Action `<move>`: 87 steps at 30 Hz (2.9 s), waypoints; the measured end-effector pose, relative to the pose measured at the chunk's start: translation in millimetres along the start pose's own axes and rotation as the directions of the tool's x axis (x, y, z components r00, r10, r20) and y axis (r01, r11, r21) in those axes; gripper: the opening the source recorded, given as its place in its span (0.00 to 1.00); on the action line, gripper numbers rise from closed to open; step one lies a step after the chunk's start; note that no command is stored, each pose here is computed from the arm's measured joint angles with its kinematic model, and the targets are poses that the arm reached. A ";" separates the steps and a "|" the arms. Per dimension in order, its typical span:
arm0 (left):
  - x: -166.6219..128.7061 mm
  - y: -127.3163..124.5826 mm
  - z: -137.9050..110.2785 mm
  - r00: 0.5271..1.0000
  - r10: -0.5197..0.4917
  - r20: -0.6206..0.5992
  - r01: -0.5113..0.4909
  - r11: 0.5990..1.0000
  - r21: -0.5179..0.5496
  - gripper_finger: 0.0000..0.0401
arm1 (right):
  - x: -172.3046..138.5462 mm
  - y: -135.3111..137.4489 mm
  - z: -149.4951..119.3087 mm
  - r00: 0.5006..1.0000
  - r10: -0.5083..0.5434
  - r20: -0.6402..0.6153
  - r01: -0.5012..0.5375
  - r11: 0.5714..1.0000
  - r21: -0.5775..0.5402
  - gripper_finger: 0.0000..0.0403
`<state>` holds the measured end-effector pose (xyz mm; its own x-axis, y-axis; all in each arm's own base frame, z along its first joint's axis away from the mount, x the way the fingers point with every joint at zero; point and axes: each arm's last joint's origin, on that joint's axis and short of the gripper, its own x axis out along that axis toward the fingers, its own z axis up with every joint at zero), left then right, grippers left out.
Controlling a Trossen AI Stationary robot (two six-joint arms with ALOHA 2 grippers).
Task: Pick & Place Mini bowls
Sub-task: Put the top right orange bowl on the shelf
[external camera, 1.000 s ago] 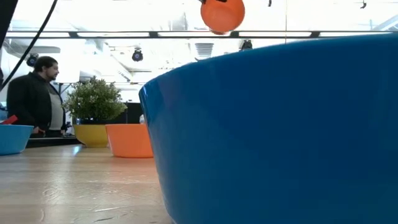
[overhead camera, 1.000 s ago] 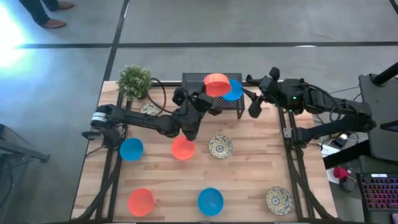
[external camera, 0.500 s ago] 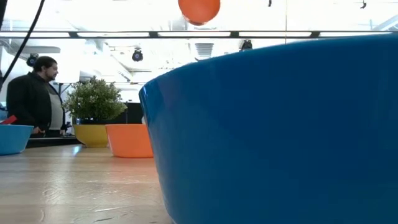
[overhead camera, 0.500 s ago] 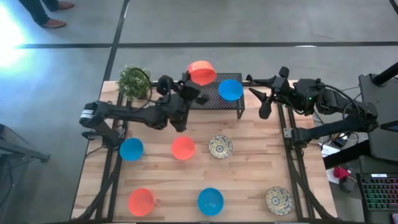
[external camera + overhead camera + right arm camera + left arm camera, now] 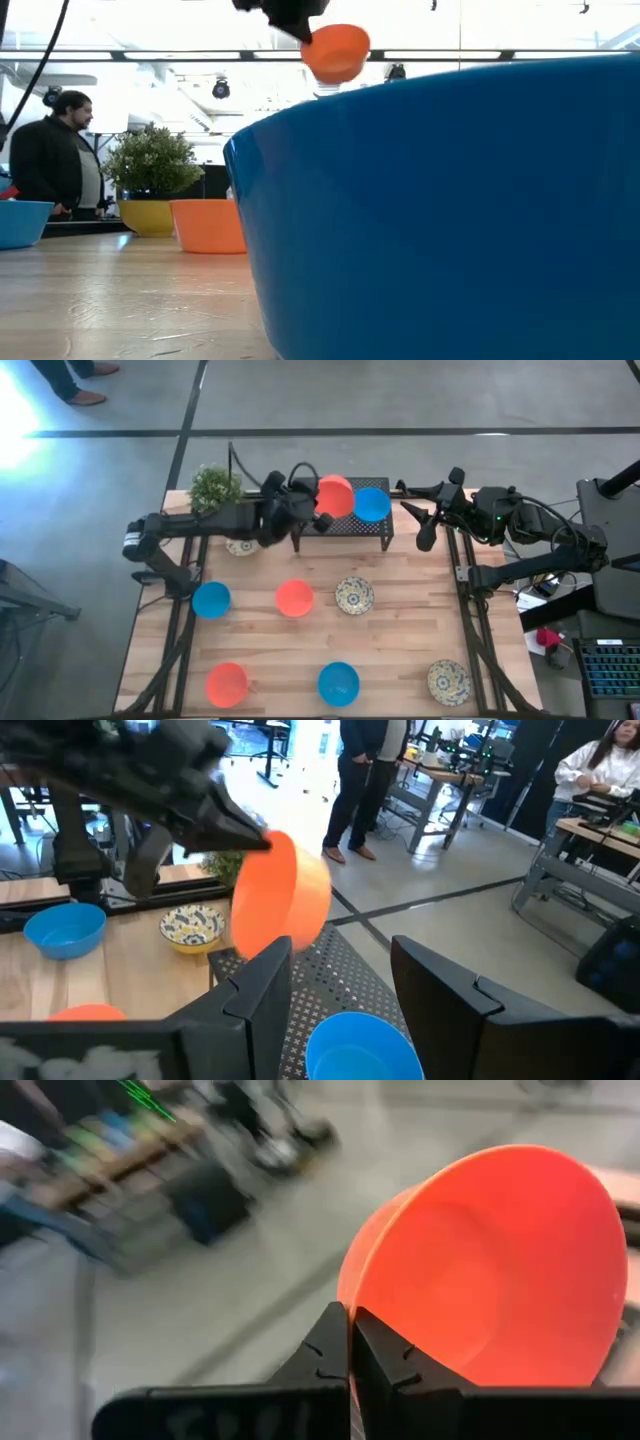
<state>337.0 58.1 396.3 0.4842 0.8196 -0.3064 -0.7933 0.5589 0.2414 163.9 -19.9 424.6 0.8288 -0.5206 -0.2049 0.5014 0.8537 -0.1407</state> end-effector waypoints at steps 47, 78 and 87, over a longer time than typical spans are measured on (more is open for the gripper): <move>148.6 45.4 -27.9 0.771 -0.417 -0.482 0.413 0.903 -0.121 0.00 | -2.0 9.1 -9.0 0.944 0.318 -0.085 -0.325 0.940 -0.099 0.40; 147.1 49.7 -26.2 0.778 -0.378 -0.502 0.352 0.924 -0.151 0.00 | -1.7 9.2 -9.1 0.944 0.317 -0.086 -0.325 0.939 -0.109 0.40; 148.8 48.7 -27.1 0.782 -0.380 -0.494 0.358 0.923 -0.143 0.00 | -1.7 9.2 -9.2 0.944 0.317 -0.086 -0.325 0.940 -0.106 0.40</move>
<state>360.4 203.9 337.5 0.4978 0.3655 -0.7865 -0.6113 0.7912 -0.0192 164.8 -11.3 414.8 0.9204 -0.2220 -0.3219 0.1752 0.9701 -0.1681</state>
